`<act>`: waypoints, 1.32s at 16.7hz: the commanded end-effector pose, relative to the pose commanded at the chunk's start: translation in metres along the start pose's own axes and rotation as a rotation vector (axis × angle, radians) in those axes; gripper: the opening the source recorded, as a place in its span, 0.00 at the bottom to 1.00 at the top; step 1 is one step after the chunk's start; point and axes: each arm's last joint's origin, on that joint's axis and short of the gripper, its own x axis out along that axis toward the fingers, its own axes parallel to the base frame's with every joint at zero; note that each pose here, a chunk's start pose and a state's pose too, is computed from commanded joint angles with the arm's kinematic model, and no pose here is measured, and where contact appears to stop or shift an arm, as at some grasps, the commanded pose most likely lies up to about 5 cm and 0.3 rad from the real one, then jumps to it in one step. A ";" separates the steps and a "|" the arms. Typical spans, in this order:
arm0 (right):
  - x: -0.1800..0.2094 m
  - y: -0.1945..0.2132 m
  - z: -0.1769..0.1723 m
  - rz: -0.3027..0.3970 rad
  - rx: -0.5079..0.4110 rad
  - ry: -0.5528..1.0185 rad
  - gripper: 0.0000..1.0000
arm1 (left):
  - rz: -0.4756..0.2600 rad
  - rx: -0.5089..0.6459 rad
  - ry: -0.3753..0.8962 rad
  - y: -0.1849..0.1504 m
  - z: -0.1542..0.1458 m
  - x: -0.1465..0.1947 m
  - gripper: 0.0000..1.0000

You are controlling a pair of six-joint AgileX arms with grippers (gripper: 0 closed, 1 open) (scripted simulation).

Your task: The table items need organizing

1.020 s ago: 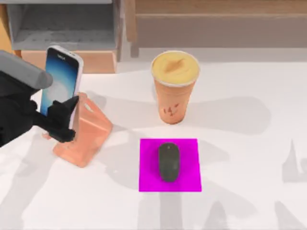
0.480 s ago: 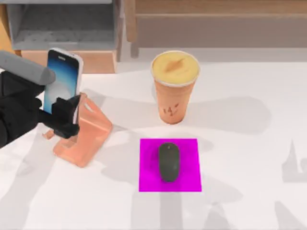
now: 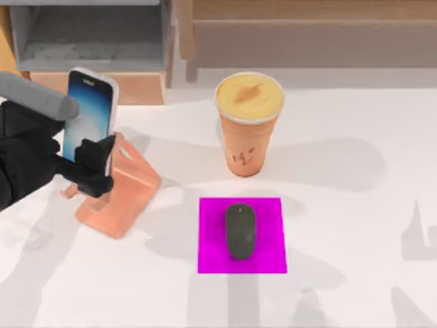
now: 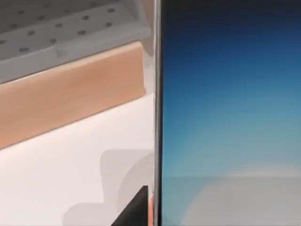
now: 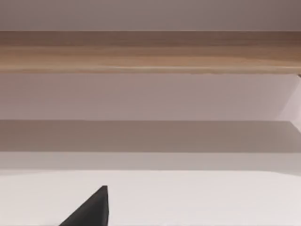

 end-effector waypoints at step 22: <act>0.000 0.000 0.000 0.000 0.000 0.000 1.00 | 0.000 0.000 -0.001 -0.013 -0.012 -0.024 1.00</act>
